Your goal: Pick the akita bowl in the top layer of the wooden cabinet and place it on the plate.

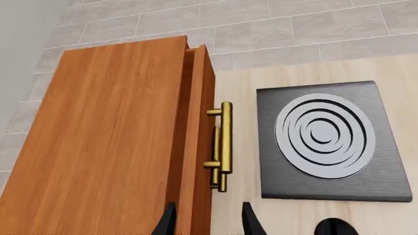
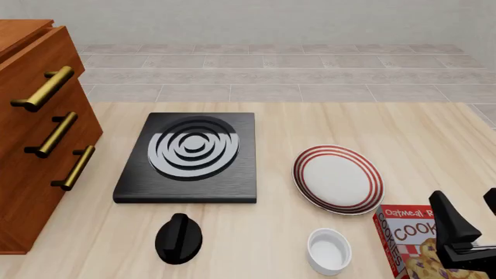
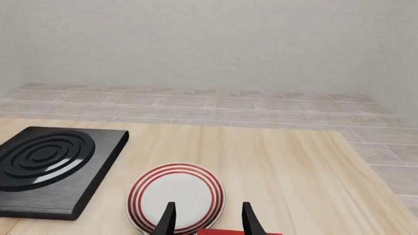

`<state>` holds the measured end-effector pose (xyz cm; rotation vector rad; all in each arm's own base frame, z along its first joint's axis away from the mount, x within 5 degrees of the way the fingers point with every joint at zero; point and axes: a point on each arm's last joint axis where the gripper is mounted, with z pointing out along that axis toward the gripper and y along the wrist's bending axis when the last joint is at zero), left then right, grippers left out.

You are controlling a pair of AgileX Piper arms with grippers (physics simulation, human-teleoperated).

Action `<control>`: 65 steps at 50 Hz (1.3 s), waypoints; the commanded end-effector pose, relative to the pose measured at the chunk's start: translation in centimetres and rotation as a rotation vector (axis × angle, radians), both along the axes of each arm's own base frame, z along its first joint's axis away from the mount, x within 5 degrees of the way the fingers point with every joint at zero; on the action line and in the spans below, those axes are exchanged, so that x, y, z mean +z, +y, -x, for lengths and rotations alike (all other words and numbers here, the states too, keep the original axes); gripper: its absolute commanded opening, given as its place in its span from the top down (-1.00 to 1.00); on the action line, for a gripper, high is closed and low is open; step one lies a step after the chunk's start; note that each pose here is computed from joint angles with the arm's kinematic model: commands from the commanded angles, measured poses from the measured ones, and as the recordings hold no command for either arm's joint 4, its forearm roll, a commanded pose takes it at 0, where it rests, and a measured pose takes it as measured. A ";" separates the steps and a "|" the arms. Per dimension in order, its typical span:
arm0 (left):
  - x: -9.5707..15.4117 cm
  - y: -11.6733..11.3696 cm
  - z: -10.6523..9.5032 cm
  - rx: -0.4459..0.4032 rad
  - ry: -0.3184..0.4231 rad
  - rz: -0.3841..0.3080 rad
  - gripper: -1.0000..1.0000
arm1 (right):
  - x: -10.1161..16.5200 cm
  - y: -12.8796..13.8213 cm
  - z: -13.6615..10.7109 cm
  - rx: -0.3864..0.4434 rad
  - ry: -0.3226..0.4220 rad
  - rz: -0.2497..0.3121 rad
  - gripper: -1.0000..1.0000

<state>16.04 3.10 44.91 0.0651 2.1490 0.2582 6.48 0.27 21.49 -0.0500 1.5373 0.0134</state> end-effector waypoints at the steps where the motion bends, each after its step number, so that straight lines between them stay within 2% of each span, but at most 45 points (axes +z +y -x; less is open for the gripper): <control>1: -1.0 0.4 -0.6 0.015 0.044 0.002 -1.00 | 0.0 0.0 -0.1 0.001 0.001 0.006 -1.00; 14: -2.4 1.0 -1.1 0.027 0.080 -0.006 -1.00 | 0.0 0.0 -0.1 -0.002 0.000 0.004 -1.00; 36: -3.3 1.7 -1.4 0.054 0.094 -0.014 -1.00 | 0.1 0.0 -0.1 -0.005 -0.002 0.002 -1.00; 51: -5.8 2.0 -2.0 0.062 0.136 0.002 -1.00 | 0.0 0.0 0.0 -0.007 -0.001 0.001 -1.00; 65: -7.1 2.5 -2.3 0.080 0.159 0.006 -1.00 | 0.0 0.0 0.0 -0.007 -0.001 0.001 -1.00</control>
